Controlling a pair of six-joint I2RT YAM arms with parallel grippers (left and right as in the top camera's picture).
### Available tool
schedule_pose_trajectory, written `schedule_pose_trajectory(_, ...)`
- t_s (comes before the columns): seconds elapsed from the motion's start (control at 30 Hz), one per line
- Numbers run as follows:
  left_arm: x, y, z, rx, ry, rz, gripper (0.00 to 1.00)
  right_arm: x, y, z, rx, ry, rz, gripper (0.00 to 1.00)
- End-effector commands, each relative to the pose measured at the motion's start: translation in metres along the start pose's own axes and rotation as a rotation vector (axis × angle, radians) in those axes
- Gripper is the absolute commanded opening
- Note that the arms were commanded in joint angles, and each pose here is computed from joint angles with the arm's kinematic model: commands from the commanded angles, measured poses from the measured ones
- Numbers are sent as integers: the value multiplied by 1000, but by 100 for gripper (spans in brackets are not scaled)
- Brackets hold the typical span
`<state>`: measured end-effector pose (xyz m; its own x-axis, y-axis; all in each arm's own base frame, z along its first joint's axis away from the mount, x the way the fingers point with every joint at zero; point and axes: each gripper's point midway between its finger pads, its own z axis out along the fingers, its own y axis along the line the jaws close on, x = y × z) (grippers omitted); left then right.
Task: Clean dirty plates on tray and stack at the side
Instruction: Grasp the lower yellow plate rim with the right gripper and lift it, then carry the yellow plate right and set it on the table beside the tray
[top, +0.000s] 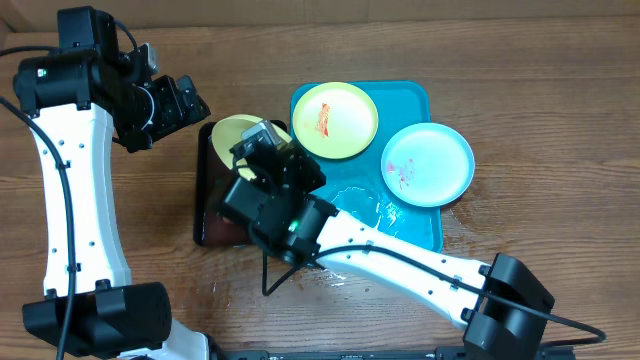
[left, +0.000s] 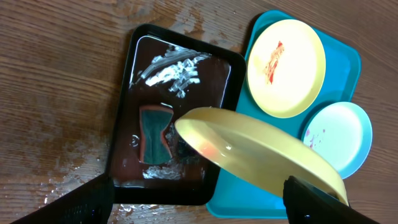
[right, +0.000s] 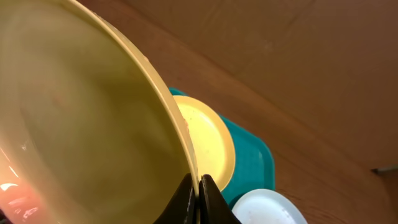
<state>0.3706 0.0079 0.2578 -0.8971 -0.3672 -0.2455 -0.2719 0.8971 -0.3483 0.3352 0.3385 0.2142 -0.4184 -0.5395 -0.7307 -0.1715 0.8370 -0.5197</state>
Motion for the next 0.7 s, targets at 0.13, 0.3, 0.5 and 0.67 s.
schedule_pose_trajectory(0.13,-3,0,-11,1,-33,19,90,-18,-20,-19,95,-69,45,4)
schedule_pose_trajectory(0.3,-3,0,-11,1,-33,19,90,-18,-20,-19,95,-68,43,4)
schedule_pose_trajectory(0.5,-2,0,-11,1,-29,18,91,-19,-24,-19,119,-73,43,4)
schedule_pose_trajectory(0.67,-2,0,-11,1,-29,18,91,-19,-25,-20,125,-75,44,4)
